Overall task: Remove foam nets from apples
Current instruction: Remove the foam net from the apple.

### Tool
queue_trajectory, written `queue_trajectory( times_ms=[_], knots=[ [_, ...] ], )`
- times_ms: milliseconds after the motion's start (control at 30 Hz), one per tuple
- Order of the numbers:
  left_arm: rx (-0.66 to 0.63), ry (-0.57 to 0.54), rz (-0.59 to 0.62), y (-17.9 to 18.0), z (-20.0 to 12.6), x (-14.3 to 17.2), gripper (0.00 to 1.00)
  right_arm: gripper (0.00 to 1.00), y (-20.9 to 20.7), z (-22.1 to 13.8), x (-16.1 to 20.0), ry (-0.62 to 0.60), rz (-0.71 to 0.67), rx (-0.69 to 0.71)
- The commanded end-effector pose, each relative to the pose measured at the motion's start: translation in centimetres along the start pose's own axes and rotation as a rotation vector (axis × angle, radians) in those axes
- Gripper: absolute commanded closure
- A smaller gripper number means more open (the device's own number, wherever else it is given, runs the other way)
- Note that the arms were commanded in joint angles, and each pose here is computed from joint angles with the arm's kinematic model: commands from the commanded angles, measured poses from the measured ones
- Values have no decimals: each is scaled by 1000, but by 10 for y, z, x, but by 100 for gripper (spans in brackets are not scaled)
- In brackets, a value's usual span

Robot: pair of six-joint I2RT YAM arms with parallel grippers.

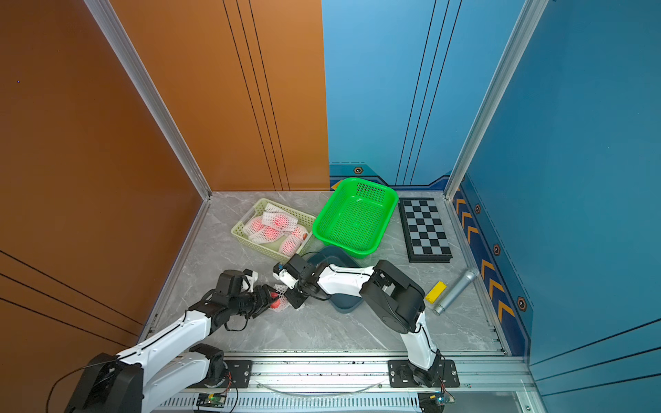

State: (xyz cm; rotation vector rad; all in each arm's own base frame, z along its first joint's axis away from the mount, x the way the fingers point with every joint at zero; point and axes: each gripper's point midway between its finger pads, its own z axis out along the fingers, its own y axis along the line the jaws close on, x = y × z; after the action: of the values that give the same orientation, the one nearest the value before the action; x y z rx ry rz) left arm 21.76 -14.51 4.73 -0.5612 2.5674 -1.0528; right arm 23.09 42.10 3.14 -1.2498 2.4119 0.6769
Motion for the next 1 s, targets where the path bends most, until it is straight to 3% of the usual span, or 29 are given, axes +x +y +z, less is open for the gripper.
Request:
queue_trajectory(
  times_ms=[0,300,567,800,967],
  knots=[
    [-40,10,-8,10,0,7,43,100,2,-4,-8,-43,-4,15],
    [12,-85,35,-26,-28,-17,58,100,13,-13,-10,-44,-27,5],
    [29,-132,87,-54,-55,-34,58,100,20,-47,-31,-66,-30,52],
    [108,-195,153,-92,-77,-55,56,100,16,-74,-38,-43,-21,113],
    [206,-181,198,-127,-77,-66,54,100,8,-98,-43,-69,-2,155]
  ],
)
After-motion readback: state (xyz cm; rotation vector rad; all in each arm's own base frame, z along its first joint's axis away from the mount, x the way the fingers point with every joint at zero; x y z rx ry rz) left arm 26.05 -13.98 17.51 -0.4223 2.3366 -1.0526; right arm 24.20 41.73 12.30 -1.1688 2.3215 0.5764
